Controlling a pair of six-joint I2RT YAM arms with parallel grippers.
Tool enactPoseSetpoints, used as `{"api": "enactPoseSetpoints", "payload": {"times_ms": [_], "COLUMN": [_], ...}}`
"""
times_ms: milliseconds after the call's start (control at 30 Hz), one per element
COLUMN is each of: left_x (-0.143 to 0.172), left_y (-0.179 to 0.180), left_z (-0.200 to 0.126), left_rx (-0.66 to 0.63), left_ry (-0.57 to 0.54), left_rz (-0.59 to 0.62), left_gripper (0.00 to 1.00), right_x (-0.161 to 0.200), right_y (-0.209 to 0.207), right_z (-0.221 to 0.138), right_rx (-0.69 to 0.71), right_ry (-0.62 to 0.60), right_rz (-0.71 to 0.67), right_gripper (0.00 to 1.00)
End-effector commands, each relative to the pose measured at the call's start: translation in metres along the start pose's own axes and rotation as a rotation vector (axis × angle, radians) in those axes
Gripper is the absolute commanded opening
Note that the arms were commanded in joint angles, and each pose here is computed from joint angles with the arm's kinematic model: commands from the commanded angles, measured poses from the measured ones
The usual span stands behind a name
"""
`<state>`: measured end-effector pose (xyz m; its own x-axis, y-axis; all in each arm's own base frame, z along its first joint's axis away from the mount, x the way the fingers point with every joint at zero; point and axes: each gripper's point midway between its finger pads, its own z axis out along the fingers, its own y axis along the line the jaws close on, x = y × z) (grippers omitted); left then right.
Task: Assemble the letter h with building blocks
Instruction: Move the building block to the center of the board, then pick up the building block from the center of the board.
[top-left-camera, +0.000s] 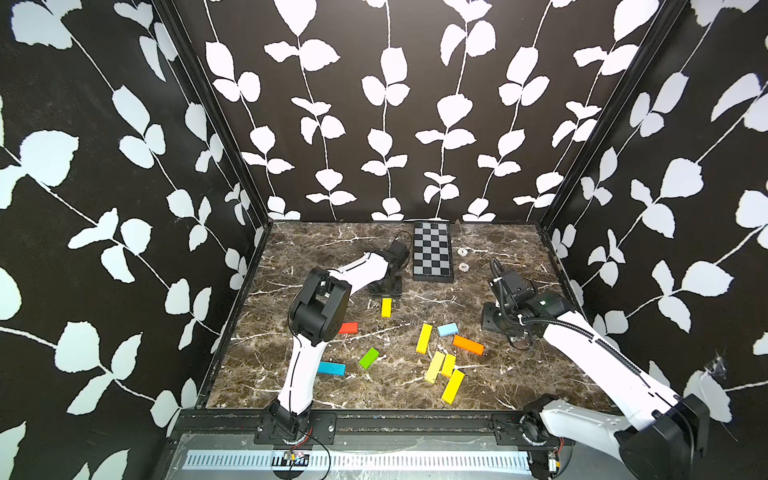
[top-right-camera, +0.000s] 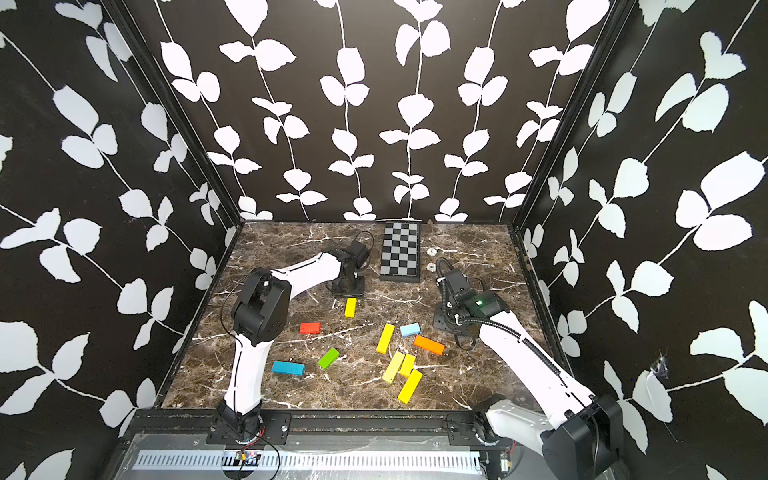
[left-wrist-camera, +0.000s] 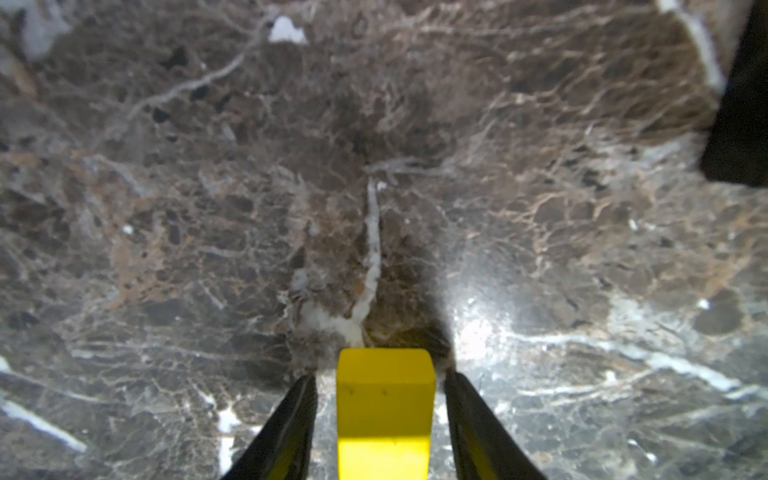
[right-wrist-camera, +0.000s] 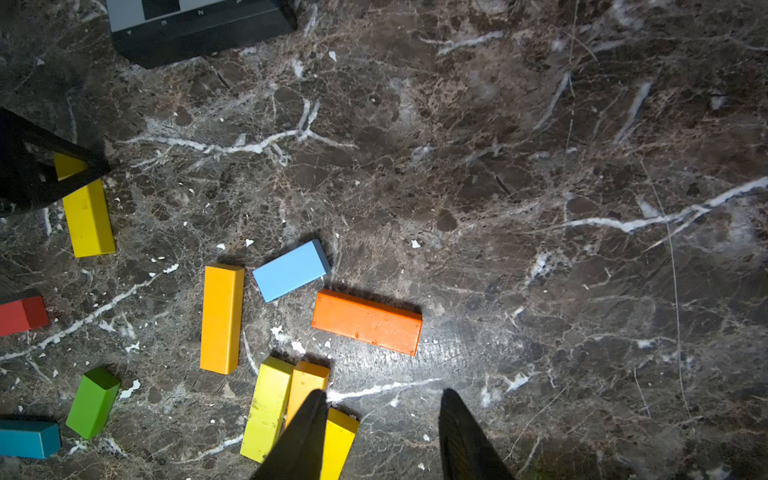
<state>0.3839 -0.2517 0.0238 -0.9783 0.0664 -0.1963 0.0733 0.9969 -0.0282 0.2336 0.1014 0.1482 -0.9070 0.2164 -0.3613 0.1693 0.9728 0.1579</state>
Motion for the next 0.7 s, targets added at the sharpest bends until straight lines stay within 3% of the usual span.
{"api": "enactPoseSetpoints", "payload": {"times_ms": [0,233,400,567,667], "left_x": [0.011,-0.004,-0.003,0.033,0.062], "left_y": [0.010,0.020,0.041,0.082,0.105], "left_z": [-0.008,-0.051,-0.099,-0.123,-0.123], "left_rx": [-0.034,-0.055,-0.078,-0.121,-0.108], "left_ry": [0.019,-0.086,-0.200,-0.239,-0.223], "left_rz": [-0.011,-0.011,-0.034,-0.054,-0.075], "left_gripper": [0.60,0.67,0.74,0.79,0.79], "right_x": [-0.002,-0.002,0.005,0.018,0.025], "right_y": [0.004,0.016,0.044,0.085,0.084], "right_z": [-0.006,-0.010,-0.005,0.012,0.027], "right_rx": [-0.006,-0.004,-0.016,-0.030,0.041], "right_ry": [-0.008,-0.012,-0.006,0.016,0.063], "right_rz": [0.001,-0.042,-0.098,-0.192,-0.243], "right_gripper": [0.45,0.47,0.51,0.62,0.65]}}
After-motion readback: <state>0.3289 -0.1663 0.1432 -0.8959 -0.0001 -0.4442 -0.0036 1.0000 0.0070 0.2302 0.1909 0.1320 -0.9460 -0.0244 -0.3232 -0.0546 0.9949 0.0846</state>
